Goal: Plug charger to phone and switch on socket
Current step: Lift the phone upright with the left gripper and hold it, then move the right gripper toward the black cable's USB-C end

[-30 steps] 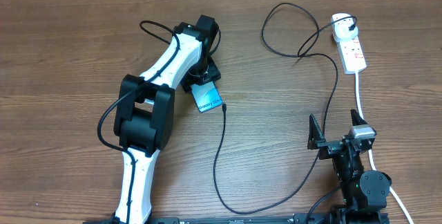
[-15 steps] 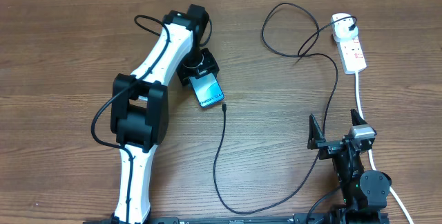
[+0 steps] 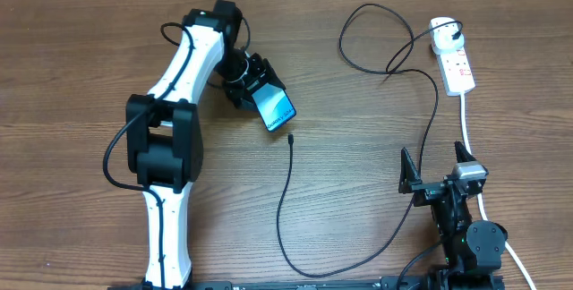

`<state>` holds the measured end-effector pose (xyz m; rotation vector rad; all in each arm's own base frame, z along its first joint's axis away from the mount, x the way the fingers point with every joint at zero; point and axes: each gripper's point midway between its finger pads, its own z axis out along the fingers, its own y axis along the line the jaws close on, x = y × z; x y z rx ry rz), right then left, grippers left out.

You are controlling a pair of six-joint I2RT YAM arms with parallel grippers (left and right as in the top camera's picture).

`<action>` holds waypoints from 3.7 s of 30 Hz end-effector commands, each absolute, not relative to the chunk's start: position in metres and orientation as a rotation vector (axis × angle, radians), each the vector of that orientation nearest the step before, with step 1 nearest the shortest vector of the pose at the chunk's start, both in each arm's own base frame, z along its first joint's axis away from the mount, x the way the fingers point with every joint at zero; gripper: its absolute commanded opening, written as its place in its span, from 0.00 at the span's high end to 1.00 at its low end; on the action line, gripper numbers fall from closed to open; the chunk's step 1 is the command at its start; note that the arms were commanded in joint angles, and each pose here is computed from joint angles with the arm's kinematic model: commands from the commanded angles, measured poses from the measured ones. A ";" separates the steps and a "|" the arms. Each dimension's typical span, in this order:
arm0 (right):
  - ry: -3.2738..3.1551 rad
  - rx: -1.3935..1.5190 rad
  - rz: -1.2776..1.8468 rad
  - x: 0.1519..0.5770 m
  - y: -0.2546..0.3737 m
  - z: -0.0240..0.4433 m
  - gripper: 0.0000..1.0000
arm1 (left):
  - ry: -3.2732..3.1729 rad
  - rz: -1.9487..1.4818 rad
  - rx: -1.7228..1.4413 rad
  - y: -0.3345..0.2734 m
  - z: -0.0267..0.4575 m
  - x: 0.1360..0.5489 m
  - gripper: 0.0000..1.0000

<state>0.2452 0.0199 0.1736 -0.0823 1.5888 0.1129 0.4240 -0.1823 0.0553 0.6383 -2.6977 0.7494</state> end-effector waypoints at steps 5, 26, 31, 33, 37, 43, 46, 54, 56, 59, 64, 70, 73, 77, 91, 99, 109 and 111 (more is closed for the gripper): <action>1.590 -0.069 0.110 0.246 0.018 0.171 0.00 | -2.438 1.226 0.552 -0.213 0.107 0.430 0.35; 1.590 -0.069 0.110 0.246 0.018 0.171 0.00 | -1.895 1.846 0.375 -0.234 0.206 0.435 0.40; 1.590 -0.069 0.110 0.246 0.018 0.171 0.00 | -1.878 1.840 0.437 -0.221 0.206 0.439 0.40; 1.590 -0.069 0.110 0.246 0.018 0.171 0.00 | -1.870 1.838 0.468 -0.214 0.206 0.441 0.39; 1.590 -0.069 0.110 0.246 0.018 0.171 0.00 | -1.867 1.850 0.500 -0.203 0.206 0.446 0.39; 1.590 -0.069 0.110 0.246 0.018 0.171 0.00 | -1.857 1.853 0.540 -0.193 0.206 0.449 0.39; 1.590 -0.069 0.110 0.246 0.018 0.171 0.00 | -1.843 1.838 0.562 -0.192 0.206 0.447 0.39; 1.590 -0.069 0.110 0.246 0.018 0.171 0.00 | -1.844 1.840 0.563 -0.191 0.206 0.442 0.40; 1.590 -0.069 0.110 0.246 0.018 0.171 0.00 | -1.844 1.844 0.567 -0.189 0.207 0.439 0.40; 1.586 -0.070 0.110 0.246 0.018 0.172 0.00 | -1.853 1.860 0.572 -0.183 0.210 0.434 0.41; 1.485 -0.146 0.169 0.242 0.033 0.196 0.00 | -1.886 1.916 0.574 -0.167 0.216 0.430 0.44; 1.397 -0.371 0.349 0.226 0.076 0.210 0.00 | -1.906 1.948 0.572 -0.157 0.223 0.432 0.46; 1.360 -0.579 0.527 0.202 0.112 0.207 0.00 | -1.911 1.953 0.566 -0.157 0.226 0.431 0.46; 1.212 -0.853 0.691 0.159 0.145 0.216 0.00 | -1.917 1.956 0.560 -0.157 0.228 0.431 0.46; 0.903 -0.755 0.709 0.117 0.139 0.324 0.00 | -1.952 1.947 0.537 -0.157 0.225 0.429 0.45; 1.230 -0.674 0.758 0.152 0.136 0.342 0.00 | -1.950 1.947 0.538 -0.157 0.225 0.429 0.45; 1.474 -0.814 1.138 0.176 0.159 0.372 0.00 | -1.950 1.947 0.539 -0.157 0.225 0.429 0.45; 1.389 -0.996 1.260 0.158 0.167 0.378 0.00 | -1.951 1.947 0.538 -0.157 0.225 0.429 0.45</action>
